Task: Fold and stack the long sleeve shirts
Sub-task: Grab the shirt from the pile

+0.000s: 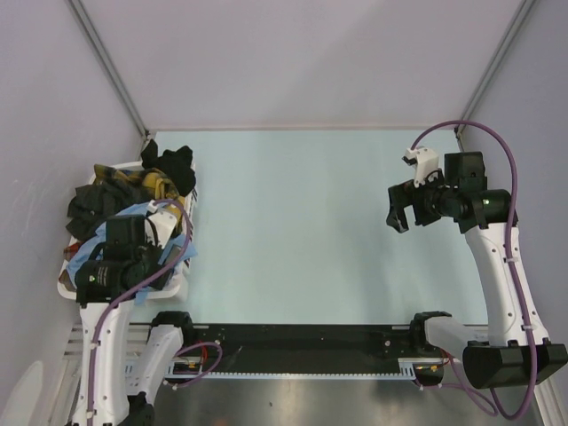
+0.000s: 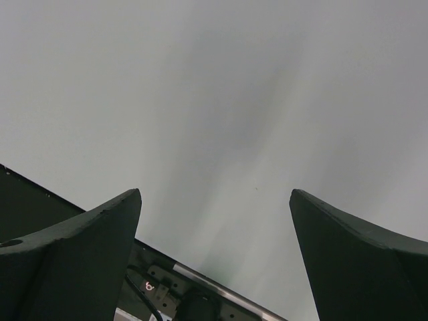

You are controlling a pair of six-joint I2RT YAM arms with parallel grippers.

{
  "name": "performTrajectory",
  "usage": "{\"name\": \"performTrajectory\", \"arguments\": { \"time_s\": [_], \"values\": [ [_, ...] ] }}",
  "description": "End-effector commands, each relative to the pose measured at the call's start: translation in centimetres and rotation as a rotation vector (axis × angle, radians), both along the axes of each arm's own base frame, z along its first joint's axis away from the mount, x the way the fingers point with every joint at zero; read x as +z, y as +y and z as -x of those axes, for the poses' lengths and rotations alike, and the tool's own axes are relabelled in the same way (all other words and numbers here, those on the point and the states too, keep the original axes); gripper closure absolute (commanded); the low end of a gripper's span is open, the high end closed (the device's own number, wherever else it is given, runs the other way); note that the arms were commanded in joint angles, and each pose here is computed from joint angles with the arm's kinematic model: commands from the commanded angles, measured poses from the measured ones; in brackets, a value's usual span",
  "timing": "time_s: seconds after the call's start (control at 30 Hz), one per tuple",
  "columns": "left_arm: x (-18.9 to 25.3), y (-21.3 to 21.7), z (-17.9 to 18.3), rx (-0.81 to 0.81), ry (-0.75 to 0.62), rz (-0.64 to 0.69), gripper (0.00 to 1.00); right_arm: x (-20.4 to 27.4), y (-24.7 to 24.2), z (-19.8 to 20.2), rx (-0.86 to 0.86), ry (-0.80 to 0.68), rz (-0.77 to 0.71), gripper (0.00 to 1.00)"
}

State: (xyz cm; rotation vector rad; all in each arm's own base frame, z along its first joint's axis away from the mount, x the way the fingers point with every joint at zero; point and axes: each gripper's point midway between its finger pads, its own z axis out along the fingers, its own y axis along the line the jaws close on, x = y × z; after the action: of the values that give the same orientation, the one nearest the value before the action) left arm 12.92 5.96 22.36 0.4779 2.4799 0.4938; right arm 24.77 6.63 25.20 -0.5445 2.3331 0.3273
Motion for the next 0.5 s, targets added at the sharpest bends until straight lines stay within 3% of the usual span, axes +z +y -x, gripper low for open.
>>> {"name": "performTrajectory", "arguments": {
  "time_s": [0.0, 0.27, 0.37, 0.4, 0.47],
  "values": [
    [-1.2, 2.9, -0.8, 0.012, 0.078, -0.151, 0.01, 0.7, 0.3, 0.4, 0.027, -0.021, 0.000, 0.00],
    [-4.0, 8.4, -3.0, 0.071, 0.167, -0.247, 0.01, 0.8, 0.4, 0.9, 0.050, -0.013, 0.001, 0.00],
    [-3.9, 8.6, -3.2, 0.073, 0.158, -0.225, 0.14, 1.1, 0.5, 0.9, 0.058, -0.019, -0.001, 0.00],
    [-3.8, 8.6, -3.2, 0.074, 0.154, -0.223, 0.27, 1.0, 0.5, 0.8, 0.062, -0.022, 0.002, 0.00],
    [-3.5, 8.6, -3.3, 0.074, 0.139, -0.218, 0.42, 0.7, 0.4, 0.7, 0.062, -0.016, 0.009, 0.00]
  ]
}}
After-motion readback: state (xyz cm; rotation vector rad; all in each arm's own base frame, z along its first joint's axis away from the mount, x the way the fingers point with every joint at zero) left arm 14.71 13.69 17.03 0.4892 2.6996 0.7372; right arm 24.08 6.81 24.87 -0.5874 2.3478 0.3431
